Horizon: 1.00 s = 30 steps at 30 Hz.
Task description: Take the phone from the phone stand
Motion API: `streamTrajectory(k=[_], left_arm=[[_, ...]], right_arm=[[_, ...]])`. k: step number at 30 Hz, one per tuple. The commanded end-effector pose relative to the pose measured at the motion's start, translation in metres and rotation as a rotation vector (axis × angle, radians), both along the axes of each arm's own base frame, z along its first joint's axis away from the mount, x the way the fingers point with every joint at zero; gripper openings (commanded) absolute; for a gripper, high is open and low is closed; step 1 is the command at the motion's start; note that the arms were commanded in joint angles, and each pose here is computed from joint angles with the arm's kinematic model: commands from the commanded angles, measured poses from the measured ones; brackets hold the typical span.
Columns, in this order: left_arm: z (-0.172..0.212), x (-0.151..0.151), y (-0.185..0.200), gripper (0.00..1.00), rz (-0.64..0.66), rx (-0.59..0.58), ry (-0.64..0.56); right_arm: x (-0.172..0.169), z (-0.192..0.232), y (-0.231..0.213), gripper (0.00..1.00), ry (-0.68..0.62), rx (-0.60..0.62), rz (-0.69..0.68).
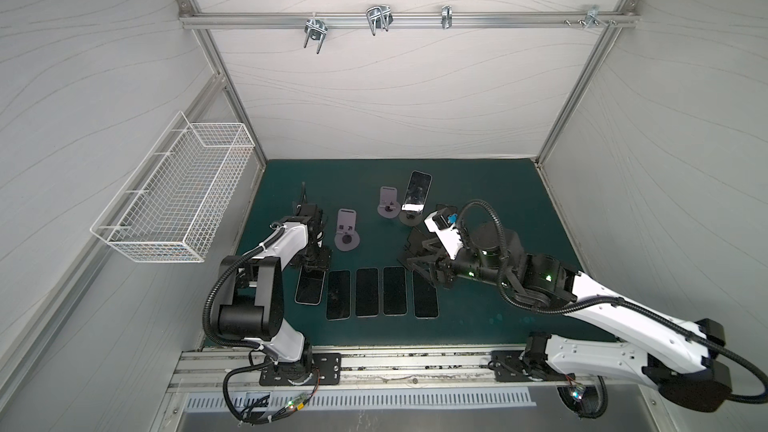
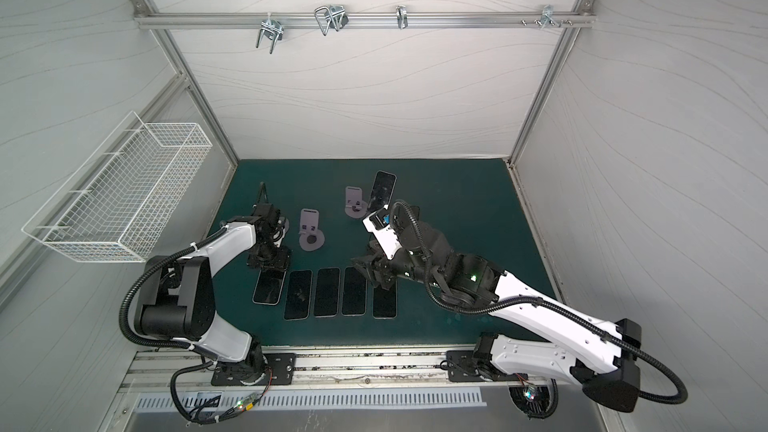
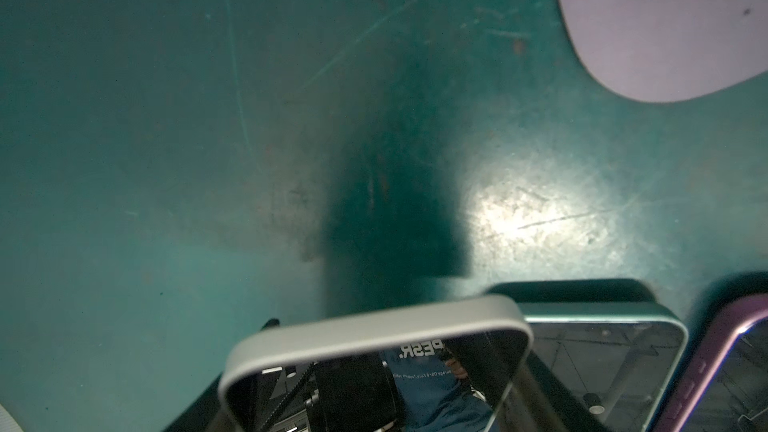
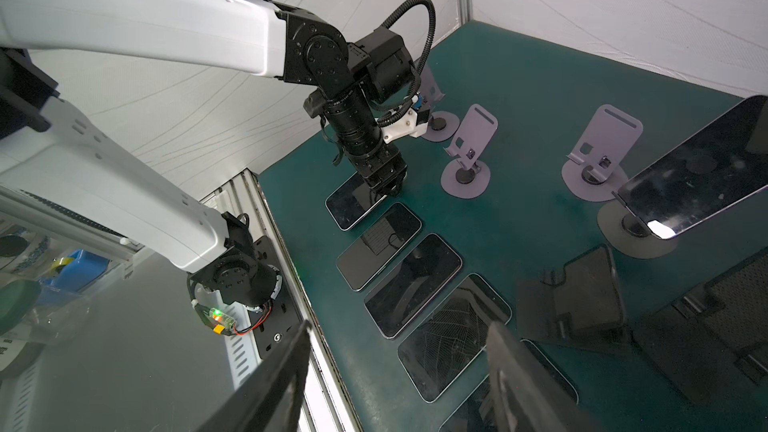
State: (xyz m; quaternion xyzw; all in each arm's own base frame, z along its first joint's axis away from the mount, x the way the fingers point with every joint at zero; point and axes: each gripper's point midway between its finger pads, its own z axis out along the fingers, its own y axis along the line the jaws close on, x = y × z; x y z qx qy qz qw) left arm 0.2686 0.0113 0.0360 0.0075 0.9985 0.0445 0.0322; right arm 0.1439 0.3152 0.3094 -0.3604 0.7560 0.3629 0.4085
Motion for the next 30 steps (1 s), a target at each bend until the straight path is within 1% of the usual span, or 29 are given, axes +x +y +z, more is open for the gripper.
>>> streamTrajectory(k=[1, 6, 15, 20, 30], left_arm=[[0.007, 0.008, 0.001, 0.49, -0.014, 0.004, 0.005], [0.008, 0.008, 0.001, 0.5, -0.013, 0.002, 0.008], [0.011, 0.008, 0.0, 0.55, -0.014, -0.008, 0.014], [0.015, 0.007, 0.0, 0.62, -0.015, -0.008, 0.016], [0.018, 0.004, 0.001, 0.71, -0.032, -0.001, 0.016]], right_arm=[[0.0, 0.001, -0.008, 0.69, -0.019, -0.012, -0.004], [0.0, 0.001, -0.013, 0.69, -0.021, -0.014, -0.019], [0.0, 0.005, -0.017, 0.69, -0.015, -0.006, -0.034], [0.001, 0.007, -0.018, 0.69, -0.017, -0.008, -0.044], [0.002, 0.005, -0.025, 0.69, 0.007, -0.012, -0.074]])
